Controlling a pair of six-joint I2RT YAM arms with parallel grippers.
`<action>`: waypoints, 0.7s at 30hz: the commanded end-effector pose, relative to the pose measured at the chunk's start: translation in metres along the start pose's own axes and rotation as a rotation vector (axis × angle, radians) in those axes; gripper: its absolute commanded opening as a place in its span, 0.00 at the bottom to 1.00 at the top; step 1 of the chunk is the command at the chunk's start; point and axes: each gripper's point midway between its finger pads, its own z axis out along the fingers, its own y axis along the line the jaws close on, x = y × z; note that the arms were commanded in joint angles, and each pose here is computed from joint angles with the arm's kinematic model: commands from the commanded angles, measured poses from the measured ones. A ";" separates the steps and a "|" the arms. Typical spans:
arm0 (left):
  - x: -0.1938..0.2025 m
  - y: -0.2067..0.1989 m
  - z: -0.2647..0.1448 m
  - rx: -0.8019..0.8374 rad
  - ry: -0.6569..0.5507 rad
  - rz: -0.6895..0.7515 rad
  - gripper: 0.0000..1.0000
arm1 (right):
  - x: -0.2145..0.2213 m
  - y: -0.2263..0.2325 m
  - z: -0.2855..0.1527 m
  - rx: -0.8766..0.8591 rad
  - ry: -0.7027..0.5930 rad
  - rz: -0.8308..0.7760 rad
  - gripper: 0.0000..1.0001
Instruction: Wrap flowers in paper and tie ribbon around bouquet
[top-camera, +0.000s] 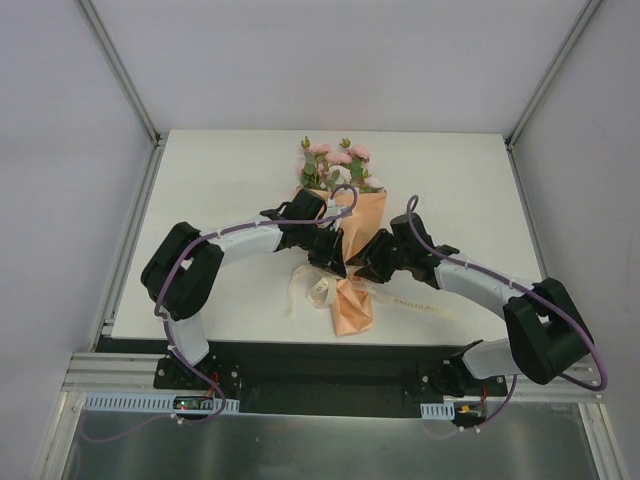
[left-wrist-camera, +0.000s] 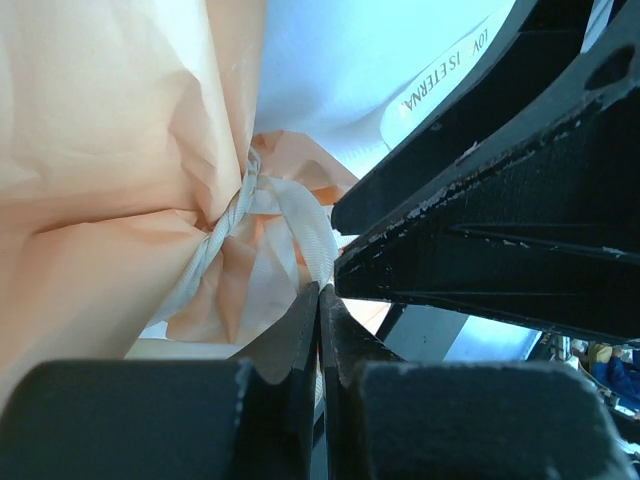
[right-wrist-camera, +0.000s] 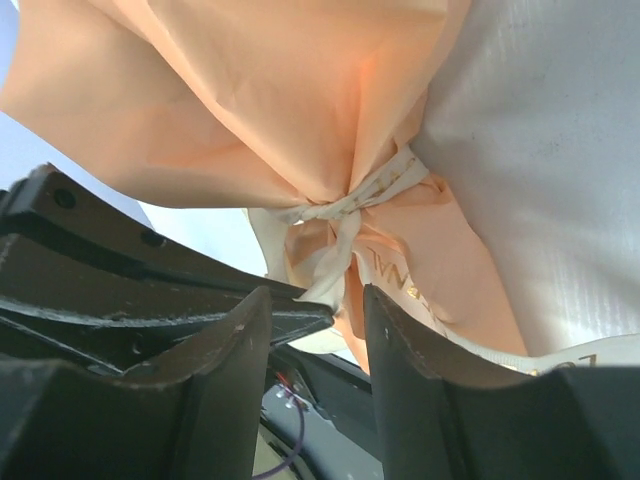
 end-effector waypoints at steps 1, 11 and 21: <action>-0.005 -0.021 -0.010 0.055 -0.030 0.047 0.00 | -0.010 0.013 0.003 -0.040 -0.023 0.098 0.45; -0.006 -0.026 -0.010 0.078 -0.032 0.050 0.00 | -0.003 0.000 0.016 0.007 0.026 0.140 0.44; 0.000 -0.027 -0.010 0.089 -0.020 0.055 0.16 | -0.004 0.013 0.020 -0.043 0.035 0.137 0.10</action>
